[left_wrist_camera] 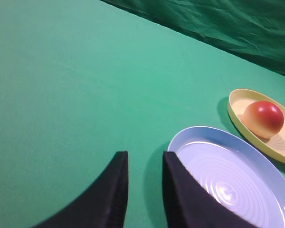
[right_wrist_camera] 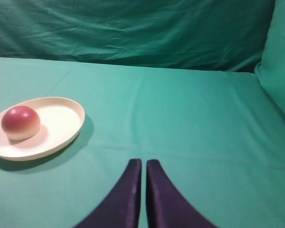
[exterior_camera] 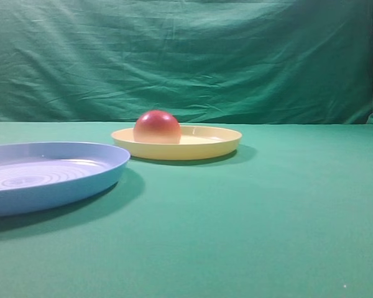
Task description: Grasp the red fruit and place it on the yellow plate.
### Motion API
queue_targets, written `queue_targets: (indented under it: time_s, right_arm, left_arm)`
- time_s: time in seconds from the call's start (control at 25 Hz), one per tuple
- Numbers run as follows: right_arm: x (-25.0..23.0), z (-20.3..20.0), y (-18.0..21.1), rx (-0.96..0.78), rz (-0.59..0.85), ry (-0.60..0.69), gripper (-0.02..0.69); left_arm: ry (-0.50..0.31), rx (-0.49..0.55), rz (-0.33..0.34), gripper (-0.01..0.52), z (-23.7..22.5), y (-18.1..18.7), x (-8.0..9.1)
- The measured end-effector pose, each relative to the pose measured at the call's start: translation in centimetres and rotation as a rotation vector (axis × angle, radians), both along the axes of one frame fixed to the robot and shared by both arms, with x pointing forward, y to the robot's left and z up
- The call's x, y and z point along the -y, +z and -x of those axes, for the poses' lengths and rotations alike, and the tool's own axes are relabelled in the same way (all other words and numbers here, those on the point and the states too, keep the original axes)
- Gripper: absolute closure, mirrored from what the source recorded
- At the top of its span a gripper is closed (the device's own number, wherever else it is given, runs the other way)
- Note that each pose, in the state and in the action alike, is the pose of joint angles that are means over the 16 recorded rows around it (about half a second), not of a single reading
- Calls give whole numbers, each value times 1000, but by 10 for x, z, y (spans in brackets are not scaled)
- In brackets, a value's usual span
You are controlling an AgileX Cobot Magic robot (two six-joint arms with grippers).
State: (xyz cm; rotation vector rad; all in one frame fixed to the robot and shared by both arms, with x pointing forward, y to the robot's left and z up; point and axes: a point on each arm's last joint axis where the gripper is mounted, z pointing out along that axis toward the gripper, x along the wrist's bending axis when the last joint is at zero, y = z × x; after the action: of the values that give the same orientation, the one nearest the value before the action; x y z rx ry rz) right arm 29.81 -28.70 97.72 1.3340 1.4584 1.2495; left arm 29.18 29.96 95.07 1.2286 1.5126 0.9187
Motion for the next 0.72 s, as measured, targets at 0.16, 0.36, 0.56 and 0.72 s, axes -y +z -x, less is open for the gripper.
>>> queue_targets:
  time_s: [0.16, 0.36, 0.56, 0.72]
  right_arm:
    - [1, 3, -13, 9, -3, -10, 665]
    - [1, 5, -22, 1, 1, -10, 665]
    - [0, 6, -25, -27, 15, -2, 665]
    - [1, 7, -28, -52, 30, 1, 665]
  left_arm:
    - [0, 0, 0, 357, 0, 0, 0]
    - [0, 0, 0, 357, 0, 0, 0]
    - [0, 0, 0, 357, 0, 0, 0]
    - [0, 0, 0, 357, 0, 0, 0]
